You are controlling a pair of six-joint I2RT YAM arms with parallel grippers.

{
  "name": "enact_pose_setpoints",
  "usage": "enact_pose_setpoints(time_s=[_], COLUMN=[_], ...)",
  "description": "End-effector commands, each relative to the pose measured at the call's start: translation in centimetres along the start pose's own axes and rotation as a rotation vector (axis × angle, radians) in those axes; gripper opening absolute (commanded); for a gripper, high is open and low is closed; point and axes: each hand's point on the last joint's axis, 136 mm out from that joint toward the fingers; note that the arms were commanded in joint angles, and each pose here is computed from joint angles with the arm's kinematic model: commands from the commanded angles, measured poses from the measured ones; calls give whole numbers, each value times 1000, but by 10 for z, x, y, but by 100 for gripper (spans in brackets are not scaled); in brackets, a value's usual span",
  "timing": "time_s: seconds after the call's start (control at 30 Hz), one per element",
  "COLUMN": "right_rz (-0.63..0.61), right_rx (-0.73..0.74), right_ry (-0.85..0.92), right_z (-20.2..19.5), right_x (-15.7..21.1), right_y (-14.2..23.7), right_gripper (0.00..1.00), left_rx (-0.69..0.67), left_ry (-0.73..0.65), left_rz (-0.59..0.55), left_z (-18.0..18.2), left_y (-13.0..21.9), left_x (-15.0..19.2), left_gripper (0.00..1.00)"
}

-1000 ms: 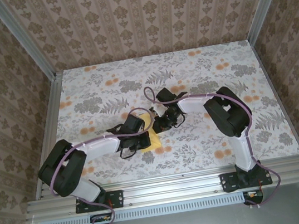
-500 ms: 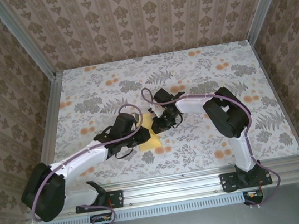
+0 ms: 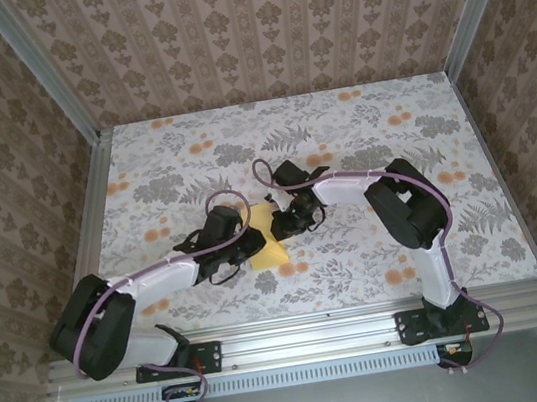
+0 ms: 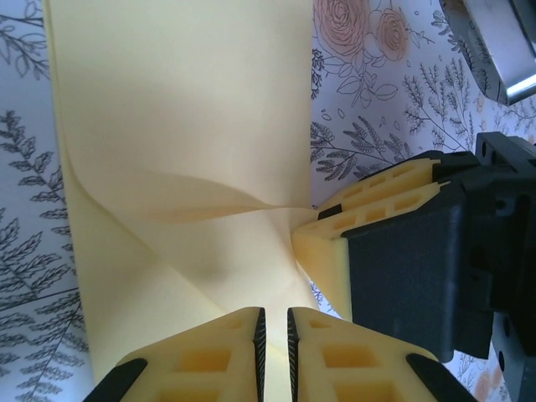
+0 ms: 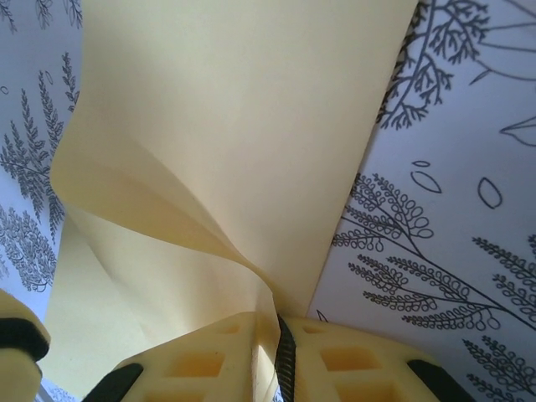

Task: Fold a paper plane with a square sheet of paper (pick it up from the middle)
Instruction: Fold the triangle a second time at the center of the table.

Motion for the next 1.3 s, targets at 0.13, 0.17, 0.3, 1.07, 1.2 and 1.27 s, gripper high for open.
enact_pose_setpoints(time_s=[0.13, 0.17, 0.3, 1.07, 1.2, 1.27], right_rz=[104, 105, 107, 123, 124, 125], right_rx=[268, 269, 279, 398, 399, 399], right_ry=[-72, -73, -76, -92, -92, -93], right_z=[-64, -64, -66, -87, -87, -87], right_x=[43, 43, 44, 53, 53, 53], right_y=[-35, -36, -36, -38, -38, -39], right_gripper=[19, 20, 21, 19, 18, 17], left_rx=[29, 23, 11, -2, -9, -13], left_ry=[19, 21, 23, 30, 30, 27], left_rz=[-3, -1, 3, -12, -4, -1], left_z=[-5, -4, -1, 6, 8, 8], left_y=[-9, -11, -15, -22, -25, -26], left_x=[-6, -6, -6, -8, -7, -7], left_gripper=[16, 15, 15, 13, 12, 12])
Point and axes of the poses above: each hand's point on the last joint's axis, 136 mm out from that joint toward the fingers, its own y axis back along the fingers, its own z axis along the line the jaws close on, x = y × z, and after that the axes turned 10 degrees about -y, right-handed
